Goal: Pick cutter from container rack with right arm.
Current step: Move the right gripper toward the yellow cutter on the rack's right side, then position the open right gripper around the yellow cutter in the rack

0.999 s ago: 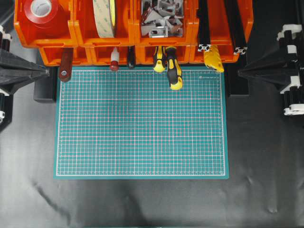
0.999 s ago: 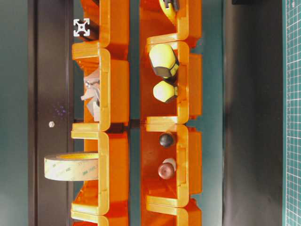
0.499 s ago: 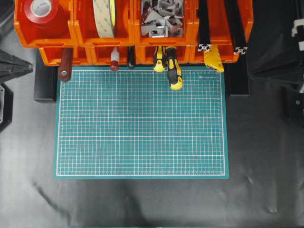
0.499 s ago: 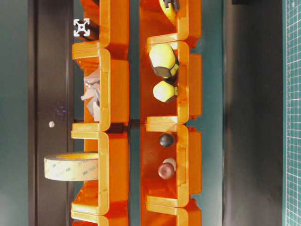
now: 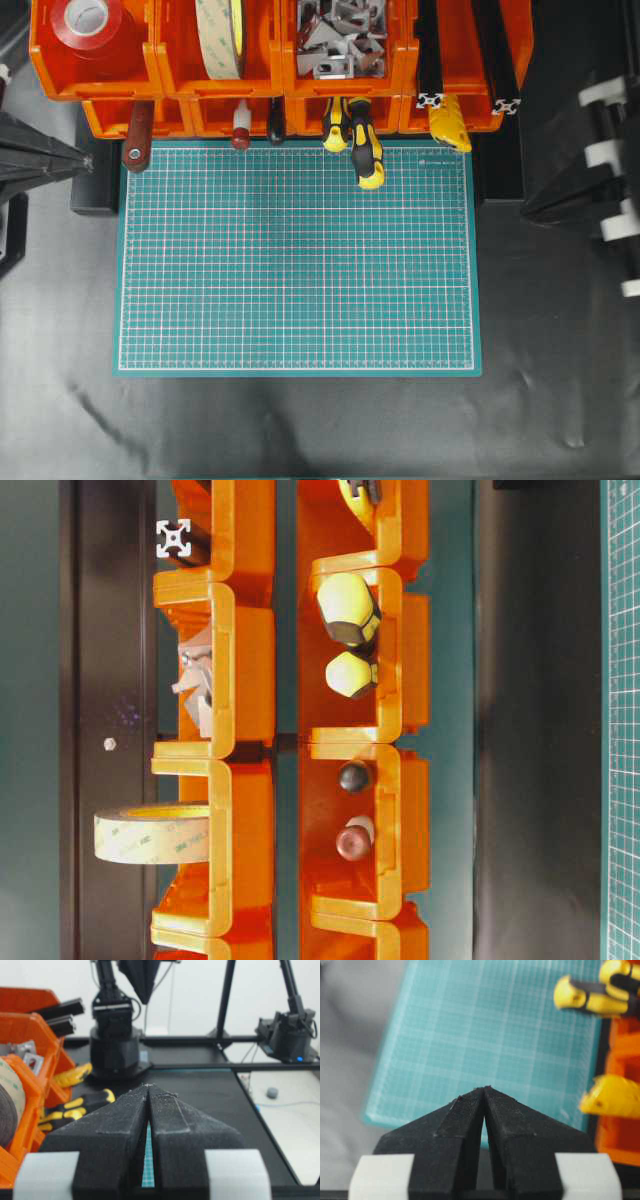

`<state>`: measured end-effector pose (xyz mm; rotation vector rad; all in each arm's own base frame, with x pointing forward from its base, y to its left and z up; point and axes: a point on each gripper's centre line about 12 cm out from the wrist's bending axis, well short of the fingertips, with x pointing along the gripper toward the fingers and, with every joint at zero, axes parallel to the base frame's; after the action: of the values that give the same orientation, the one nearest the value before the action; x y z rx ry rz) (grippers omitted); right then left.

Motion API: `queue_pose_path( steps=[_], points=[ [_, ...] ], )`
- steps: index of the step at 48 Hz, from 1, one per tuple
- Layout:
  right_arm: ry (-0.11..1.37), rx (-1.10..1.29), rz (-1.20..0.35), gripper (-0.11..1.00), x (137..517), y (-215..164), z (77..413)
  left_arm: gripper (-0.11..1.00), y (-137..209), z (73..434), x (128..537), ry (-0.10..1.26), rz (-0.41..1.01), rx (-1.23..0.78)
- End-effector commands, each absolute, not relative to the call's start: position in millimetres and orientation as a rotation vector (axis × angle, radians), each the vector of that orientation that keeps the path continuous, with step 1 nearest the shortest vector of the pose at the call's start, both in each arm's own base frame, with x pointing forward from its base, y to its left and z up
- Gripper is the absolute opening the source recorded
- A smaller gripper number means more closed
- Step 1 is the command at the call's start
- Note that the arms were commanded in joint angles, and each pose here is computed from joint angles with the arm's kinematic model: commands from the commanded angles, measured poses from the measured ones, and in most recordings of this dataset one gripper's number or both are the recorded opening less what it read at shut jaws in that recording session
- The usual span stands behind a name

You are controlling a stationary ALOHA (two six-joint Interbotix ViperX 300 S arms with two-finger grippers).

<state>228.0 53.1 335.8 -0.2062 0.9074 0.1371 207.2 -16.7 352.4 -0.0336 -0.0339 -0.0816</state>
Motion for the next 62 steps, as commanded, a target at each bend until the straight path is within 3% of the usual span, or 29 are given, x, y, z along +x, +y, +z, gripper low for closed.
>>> queue_pose_path(
  steps=[1,9,18,39,42,50,54,57,62],
  points=[
    [0.963,-0.325,0.082,0.0,239.1,61.2,340.2,0.0,-17.8,364.2,208.2,-0.065,-0.087,-0.035],
    [1.045,-0.468,-0.124,0.0,243.1,69.8,325.6,0.0,-17.5,367.2,205.3,-0.077,-0.087,-0.034],
    [0.93,-0.553,-0.33,0.0,244.6,80.9,318.7,0.0,-18.9,367.4,206.2,-0.078,-0.093,-0.036],
    [0.937,-0.668,-0.383,0.03,248.0,81.3,271.0,0.0,-20.0,365.2,208.0,-0.069,-0.098,-0.037],
    [0.927,-0.666,-0.353,0.12,248.6,82.1,265.7,0.0,-21.4,364.8,208.6,-0.064,-0.104,-0.045],
    [0.923,-0.644,-0.335,0.6,252.6,75.7,255.6,0.0,-23.2,363.1,208.1,-0.048,-0.114,-0.101],
    [0.923,-0.647,-0.367,0.79,256.7,70.0,254.3,0.0,-23.6,361.3,208.9,-0.035,-0.115,-0.117],
    [0.918,-0.657,-0.386,0.85,260.2,65.9,253.6,0.0,-24.2,359.9,209.2,-0.024,-0.117,-0.12],
    [0.927,-0.678,-0.411,0.79,265.7,59.4,248.3,0.0,-24.8,359.5,208.8,-0.019,-0.12,-0.121]
  ],
)
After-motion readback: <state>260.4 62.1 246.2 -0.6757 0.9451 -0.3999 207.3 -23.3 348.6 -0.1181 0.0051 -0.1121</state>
